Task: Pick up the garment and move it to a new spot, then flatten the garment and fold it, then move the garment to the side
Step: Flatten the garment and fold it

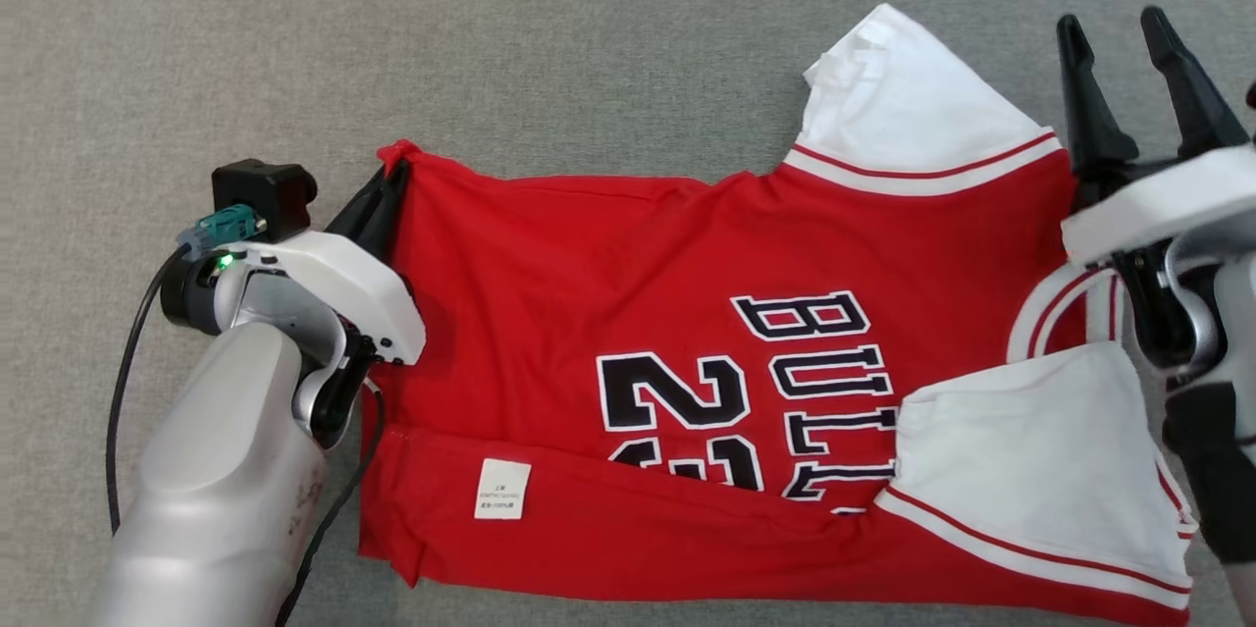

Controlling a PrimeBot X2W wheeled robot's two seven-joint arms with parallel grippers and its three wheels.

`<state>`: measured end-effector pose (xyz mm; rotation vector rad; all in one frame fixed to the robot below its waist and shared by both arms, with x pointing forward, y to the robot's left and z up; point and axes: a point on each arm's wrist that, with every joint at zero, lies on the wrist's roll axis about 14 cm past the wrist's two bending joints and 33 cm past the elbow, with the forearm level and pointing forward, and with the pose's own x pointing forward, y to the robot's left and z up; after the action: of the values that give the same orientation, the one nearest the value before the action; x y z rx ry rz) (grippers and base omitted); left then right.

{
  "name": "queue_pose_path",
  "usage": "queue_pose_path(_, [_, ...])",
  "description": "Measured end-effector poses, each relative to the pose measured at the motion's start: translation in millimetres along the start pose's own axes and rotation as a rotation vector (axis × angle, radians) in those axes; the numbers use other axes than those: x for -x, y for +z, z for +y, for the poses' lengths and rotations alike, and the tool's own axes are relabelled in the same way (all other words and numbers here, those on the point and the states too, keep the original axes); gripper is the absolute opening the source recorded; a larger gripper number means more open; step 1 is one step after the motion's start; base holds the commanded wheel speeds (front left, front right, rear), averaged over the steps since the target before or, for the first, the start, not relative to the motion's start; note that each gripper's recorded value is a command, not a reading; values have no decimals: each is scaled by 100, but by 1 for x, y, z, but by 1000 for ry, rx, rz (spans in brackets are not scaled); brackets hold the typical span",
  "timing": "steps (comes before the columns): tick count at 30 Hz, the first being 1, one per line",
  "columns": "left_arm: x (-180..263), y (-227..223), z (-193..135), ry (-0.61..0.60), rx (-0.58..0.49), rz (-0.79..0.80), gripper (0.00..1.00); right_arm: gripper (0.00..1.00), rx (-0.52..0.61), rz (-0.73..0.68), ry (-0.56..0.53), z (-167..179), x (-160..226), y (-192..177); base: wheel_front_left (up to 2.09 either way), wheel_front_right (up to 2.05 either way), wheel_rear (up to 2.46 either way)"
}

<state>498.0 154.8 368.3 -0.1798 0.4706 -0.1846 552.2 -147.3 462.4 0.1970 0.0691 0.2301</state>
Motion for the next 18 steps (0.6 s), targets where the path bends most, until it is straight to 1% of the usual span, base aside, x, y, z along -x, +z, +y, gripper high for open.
queue_pose_path(2, [-1,2,0,0,0,-10,0,100,9,42,46,12,-20,-6,0,0,0])
queue_pose_path(3, [-2,2,1,1,0,-13,0,100,19,116,87,22,-35,-18,0,0,0])
queue_pose_path(7, [-3,3,3,4,-4,-22,0,100,49,283,142,37,-57,-49,0,0,0])
queue_pose_path(12, [-6,-1,6,10,2,-25,0,100,83,475,183,49,-70,-84,0,0,0])
queue_pose_path(14, [-7,0,6,9,6,-30,0,100,92,518,197,54,-74,-91,0,0,0])
queue_pose_path(18, [-6,-4,7,12,16,-31,0,100,119,591,197,51,-78,-101,0,0,0])
